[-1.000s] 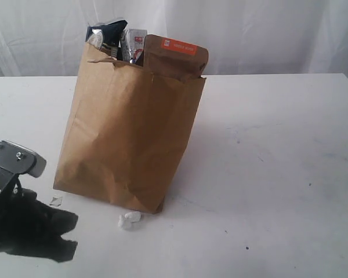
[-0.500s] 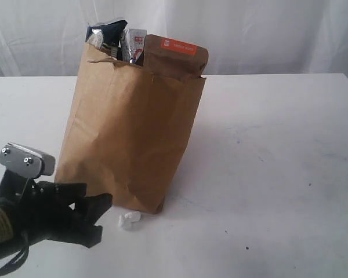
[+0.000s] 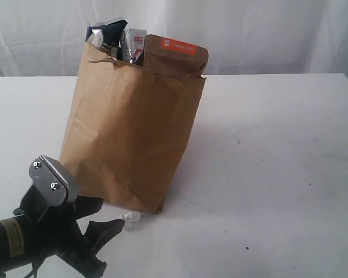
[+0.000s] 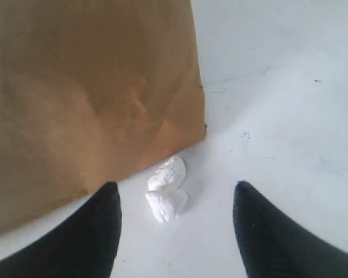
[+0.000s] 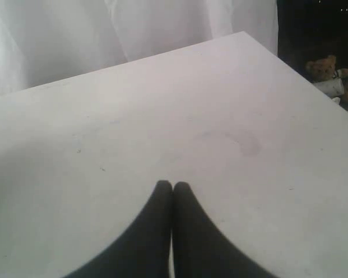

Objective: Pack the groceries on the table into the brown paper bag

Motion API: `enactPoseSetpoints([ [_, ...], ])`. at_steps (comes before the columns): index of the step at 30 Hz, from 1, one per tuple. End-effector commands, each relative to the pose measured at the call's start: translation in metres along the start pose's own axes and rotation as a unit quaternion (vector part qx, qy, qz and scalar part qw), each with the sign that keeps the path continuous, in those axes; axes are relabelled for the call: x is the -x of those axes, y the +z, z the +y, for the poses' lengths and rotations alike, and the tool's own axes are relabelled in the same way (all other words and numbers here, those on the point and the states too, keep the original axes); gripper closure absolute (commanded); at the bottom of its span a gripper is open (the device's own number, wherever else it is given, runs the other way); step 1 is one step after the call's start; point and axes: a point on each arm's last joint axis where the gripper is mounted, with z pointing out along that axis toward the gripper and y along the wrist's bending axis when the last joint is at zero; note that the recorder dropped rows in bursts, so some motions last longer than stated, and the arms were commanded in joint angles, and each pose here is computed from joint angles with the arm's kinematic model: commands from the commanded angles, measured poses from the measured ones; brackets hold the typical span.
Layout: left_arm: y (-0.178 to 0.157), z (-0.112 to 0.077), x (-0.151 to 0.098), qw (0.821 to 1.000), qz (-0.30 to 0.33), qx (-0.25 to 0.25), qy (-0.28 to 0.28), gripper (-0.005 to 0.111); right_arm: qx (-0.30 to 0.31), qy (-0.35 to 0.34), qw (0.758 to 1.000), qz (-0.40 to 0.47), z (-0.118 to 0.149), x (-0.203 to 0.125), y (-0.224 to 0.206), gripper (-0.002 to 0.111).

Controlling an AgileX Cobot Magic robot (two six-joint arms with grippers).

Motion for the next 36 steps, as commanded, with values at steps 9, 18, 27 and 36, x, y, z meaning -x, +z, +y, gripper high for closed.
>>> enactPoseSetpoints([
  [9,0.033,0.0,-0.006,0.995,0.027,-0.039,0.089,0.047,0.002,0.0,1.0,0.001,0.0,-0.001,0.0,0.108],
  [18,0.039,0.002,-0.02,0.983,0.072,-0.045,0.162,0.047,0.002,0.0,1.0,0.001,0.0,-0.001,0.0,0.108],
  [27,0.04,0.003,-0.018,0.986,0.062,-0.037,0.15,0.059,0.002,0.0,1.0,0.001,0.0,-0.001,0.0,0.108],
  [36,0.04,0.004,-0.016,0.994,0.057,-0.025,0.087,0.107,0.002,0.0,1.0,0.001,0.0,-0.001,0.0,0.108],
])
